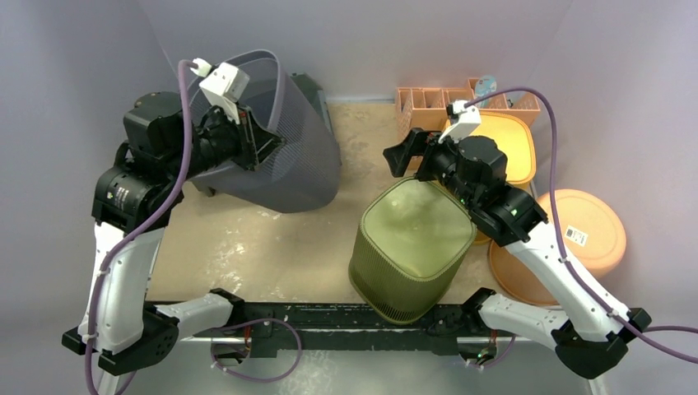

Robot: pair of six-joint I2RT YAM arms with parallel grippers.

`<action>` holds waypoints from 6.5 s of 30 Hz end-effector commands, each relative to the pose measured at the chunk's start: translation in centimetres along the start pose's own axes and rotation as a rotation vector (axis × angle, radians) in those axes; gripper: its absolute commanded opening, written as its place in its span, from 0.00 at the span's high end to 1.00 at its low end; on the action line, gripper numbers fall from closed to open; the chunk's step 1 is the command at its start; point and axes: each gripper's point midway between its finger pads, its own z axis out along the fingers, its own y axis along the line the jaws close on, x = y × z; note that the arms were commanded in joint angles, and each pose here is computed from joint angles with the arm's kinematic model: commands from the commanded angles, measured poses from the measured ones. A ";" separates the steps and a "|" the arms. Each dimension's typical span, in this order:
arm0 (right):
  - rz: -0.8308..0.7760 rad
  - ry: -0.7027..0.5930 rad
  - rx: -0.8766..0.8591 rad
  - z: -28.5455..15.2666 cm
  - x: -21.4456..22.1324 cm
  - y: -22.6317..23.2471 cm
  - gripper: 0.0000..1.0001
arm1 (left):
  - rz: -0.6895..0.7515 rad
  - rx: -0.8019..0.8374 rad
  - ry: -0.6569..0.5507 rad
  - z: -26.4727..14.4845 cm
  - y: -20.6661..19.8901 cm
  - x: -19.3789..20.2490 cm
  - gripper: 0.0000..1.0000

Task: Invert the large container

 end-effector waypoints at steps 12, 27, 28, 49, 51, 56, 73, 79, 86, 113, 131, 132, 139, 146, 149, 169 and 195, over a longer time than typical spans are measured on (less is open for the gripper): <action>0.011 -0.056 -0.006 -0.7 -1.3 0.0 0.00 | -0.174 0.048 -0.101 0.9 -0.9 -0.3 1.00; 0.027 -0.068 -0.004 -1.3 -1.8 0.0 0.00 | -0.516 -0.009 -0.548 -0.6 2.6 1.5 1.00; 0.029 -0.067 -0.004 -1.3 -1.7 0.0 0.00 | -0.529 -0.005 -0.548 -0.6 2.6 2.0 1.00; -0.160 0.104 -0.082 6.4 -2.6 4.5 0.00 | -0.454 -0.514 -0.117 -5.0 8.8 15.1 0.42; -0.174 0.163 -0.054 8.1 -1.2 4.1 0.00 | -0.453 -0.536 -0.081 -5.3 9.0 15.8 0.39; -0.193 0.290 -0.027 10.4 1.6 3.7 0.00 | -0.461 -0.636 -0.019 -6.6 9.9 16.8 0.38; -0.169 0.555 -0.161 13.6 9.1 5.3 0.00 | -0.445 -0.797 0.083 -8.6 11.4 17.5 0.38; -0.190 0.616 -0.161 14.2 10.8 4.8 0.00 | -0.456 -0.856 0.043 -9.9 11.9 16.9 0.38; -0.177 0.647 -0.200 14.5 12.3 5.2 0.00 | -0.481 -0.821 0.026 -9.7 11.3 16.3 0.39; -0.078 0.660 -0.649 10.3 11.2 12.2 0.00 | -0.529 -0.819 0.172 -5.6 12.5 24.1 0.55; -0.052 0.468 -0.784 3.9 1.9 16.4 0.00 | -0.646 -0.549 0.125 0.7 9.7 23.3 0.56; -0.053 0.459 -0.786 3.7 1.5 16.5 0.00 | -0.654 -0.537 0.133 1.0 9.5 23.6 0.56; -0.063 0.418 -0.801 3.5 -0.1 17.2 0.00 | -0.692 -0.508 0.170 2.4 9.6 27.2 0.56; -0.081 0.391 -0.842 3.3 -1.5 18.2 0.00 | -0.701 -0.525 0.176 2.0 10.0 29.1 0.56; -0.081 0.391 -0.857 3.3 -1.5 18.4 0.00 | -0.720 -0.502 0.196 2.7 9.7 30.0 0.56; -0.108 0.125 -0.195 3.3 -5.6 7.7 0.00 | -0.591 -0.314 0.087 12.1 7.2 23.0 0.56; -0.097 0.045 -0.145 1.3 -6.2 6.0 0.00 | -0.424 -0.236 0.109 15.2 4.2 18.1 0.48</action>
